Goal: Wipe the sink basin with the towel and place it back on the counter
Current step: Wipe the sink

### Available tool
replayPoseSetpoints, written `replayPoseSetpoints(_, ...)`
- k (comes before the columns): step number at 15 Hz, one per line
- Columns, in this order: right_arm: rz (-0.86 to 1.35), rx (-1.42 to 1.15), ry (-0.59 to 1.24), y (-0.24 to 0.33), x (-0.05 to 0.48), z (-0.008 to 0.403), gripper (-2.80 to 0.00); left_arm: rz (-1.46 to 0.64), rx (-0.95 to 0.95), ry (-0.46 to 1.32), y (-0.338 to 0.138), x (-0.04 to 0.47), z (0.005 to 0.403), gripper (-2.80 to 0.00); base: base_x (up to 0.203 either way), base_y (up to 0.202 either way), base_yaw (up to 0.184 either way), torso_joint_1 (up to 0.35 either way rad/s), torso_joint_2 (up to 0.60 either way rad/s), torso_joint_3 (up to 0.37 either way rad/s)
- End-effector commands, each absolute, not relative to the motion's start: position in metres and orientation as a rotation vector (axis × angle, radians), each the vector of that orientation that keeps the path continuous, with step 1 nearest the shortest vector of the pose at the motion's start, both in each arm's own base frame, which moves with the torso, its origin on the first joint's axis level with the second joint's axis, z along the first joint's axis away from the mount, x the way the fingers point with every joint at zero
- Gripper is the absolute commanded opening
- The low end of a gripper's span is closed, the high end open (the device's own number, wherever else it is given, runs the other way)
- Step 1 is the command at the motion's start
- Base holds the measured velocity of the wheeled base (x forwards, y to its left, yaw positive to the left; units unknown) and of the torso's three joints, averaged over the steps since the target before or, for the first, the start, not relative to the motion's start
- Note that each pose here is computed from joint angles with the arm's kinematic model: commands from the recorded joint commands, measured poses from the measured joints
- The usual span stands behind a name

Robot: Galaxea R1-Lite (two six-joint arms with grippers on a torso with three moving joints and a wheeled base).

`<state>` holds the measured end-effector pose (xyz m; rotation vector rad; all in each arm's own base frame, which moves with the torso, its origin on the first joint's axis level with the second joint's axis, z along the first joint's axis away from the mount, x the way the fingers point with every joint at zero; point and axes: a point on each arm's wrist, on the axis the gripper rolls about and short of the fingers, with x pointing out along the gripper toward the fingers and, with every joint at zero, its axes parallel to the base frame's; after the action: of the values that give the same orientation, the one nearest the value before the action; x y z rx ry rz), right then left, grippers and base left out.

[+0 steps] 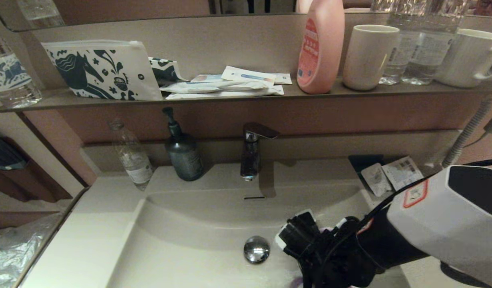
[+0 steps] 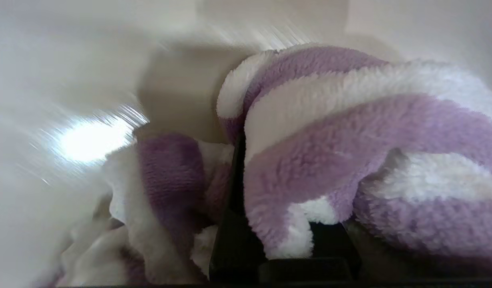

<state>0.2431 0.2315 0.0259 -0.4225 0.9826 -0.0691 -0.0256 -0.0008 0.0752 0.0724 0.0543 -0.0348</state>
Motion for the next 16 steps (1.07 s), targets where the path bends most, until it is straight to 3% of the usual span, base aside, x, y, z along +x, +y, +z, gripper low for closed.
replayPoseSetpoints(1, -0.086, -0.375, 0.962, 0.209, 0.224, 0.072, -2.80, -0.034, 0.073, 0.056, -0.001, -0.025, 0.075, -2.80, 0.000, 0.000, 0.000, 0.000, 0.00, 0.000)
replayPoseSetpoints(6, -0.091, -0.233, 0.871, 0.173, 0.197, 0.149, -2.80, -0.034, 0.073, 0.056, -0.001, -0.025, 0.075, -2.80, 0.000, 0.000, 0.000, 0.000, 0.00, 0.000)
replayPoseSetpoints(10, -0.074, -0.063, 0.722, 0.177, 0.215, 0.200, -2.80, -0.034, 0.073, 0.056, -0.001, -0.025, 0.075, -2.80, 0.000, 0.000, 0.000, 0.000, 0.00, 0.000)
replayPoseSetpoints(13, -0.031, 0.041, 0.582, 0.199, 0.252, 0.208, -2.80, -0.034, 0.073, 0.056, -0.001, -0.025, 0.075, -2.80, 0.000, 0.000, 0.000, 0.000, 0.00, 0.000)
replayPoseSetpoints(16, 0.033, 0.113, 0.467, 0.223, 0.297, 0.189, -2.80, -0.034, 0.073, 0.056, -0.001, -0.025, 0.075, -2.80, 0.000, 0.000, 0.000, 0.000, 0.00, 0.000)
